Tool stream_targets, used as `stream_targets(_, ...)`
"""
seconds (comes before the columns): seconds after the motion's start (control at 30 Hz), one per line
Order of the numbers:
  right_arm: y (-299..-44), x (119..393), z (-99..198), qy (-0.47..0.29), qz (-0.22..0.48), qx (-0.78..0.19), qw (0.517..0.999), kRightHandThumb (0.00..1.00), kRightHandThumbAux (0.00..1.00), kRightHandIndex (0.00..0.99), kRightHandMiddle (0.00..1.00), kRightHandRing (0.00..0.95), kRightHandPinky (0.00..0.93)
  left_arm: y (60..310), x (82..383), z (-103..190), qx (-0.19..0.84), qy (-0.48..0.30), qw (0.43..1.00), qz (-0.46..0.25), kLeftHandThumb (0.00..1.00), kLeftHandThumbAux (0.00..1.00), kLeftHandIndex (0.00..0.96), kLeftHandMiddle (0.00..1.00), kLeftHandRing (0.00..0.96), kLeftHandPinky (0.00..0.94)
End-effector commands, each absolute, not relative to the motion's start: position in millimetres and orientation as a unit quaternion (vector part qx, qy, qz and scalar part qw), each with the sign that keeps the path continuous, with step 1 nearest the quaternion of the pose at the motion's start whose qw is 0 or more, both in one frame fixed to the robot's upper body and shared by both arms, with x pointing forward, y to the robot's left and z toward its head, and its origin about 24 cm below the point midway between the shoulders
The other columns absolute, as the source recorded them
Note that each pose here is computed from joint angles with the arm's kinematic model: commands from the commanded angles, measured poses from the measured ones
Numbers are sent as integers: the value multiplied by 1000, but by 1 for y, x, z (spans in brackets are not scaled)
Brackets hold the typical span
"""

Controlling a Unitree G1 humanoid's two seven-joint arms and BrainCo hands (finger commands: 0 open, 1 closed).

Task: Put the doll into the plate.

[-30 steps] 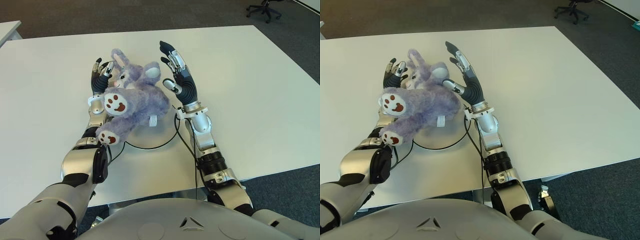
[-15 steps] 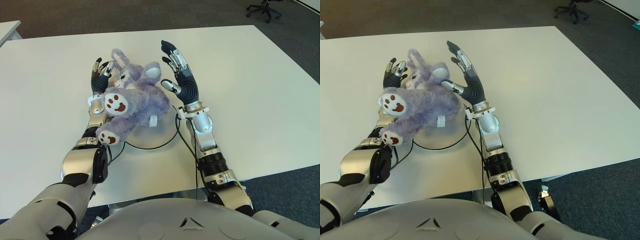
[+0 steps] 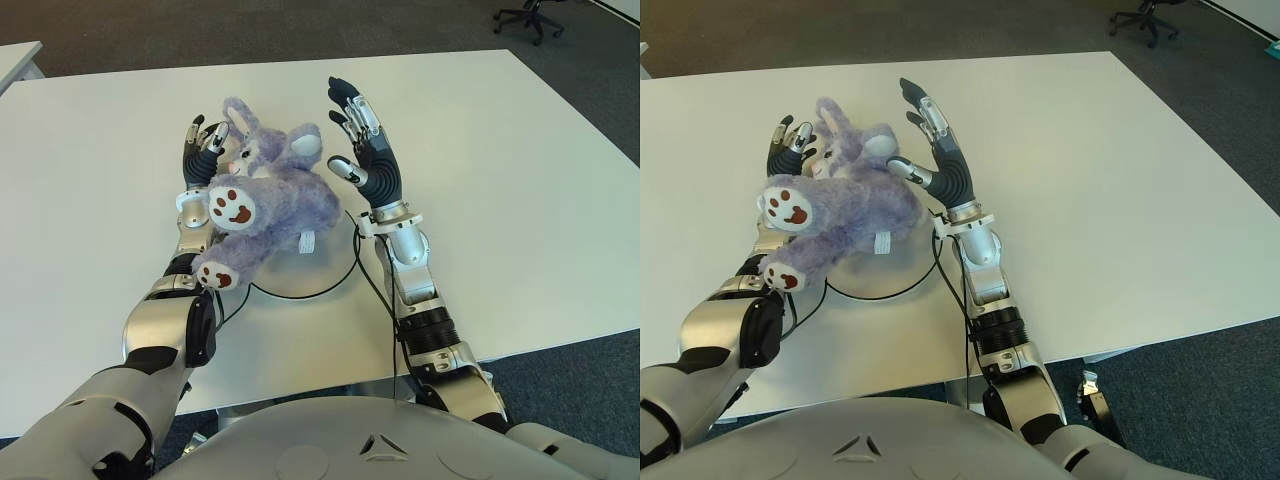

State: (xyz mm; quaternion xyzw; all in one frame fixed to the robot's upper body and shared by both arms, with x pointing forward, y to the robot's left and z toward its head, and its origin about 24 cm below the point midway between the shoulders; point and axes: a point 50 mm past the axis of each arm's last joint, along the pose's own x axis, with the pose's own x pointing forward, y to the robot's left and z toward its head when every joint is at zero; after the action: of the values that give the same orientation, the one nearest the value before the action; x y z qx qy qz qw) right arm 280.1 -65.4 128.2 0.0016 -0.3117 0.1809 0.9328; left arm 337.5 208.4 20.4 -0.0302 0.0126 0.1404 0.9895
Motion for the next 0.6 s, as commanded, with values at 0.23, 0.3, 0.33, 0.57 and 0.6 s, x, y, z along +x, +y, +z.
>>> stream_targets(0.23, -67, 281, 127, -296, 156, 1, 942, 48, 470, 0, 0, 0, 0, 206, 304, -32, -37, 124, 981, 145, 0, 464, 59, 200, 202, 159)
stream_targets(0.3, -67, 282, 128, -296, 155, 1, 943, 48, 472, 0, 0, 0, 0, 206, 303, -32, -37, 124, 981, 145, 0, 464, 59, 199, 201, 157)
stream_targets(0.33, -67, 282, 128, -295, 154, 3, 943, 48, 473, 0, 0, 0, 0, 206, 304, -32, -37, 124, 981, 145, 0, 464, 59, 199, 201, 157)
stream_targets(0.57, -67, 284, 133, -289, 147, 15, 946, 68, 469, 0, 0, 0, 0, 207, 304, -32, -39, 125, 980, 148, 0, 471, 67, 203, 201, 156)
stream_targets(0.6, -67, 284, 133, -288, 146, 16, 946, 74, 478, 0, 0, 0, 0, 207, 304, -32, -39, 125, 980, 148, 0, 473, 63, 202, 200, 149)
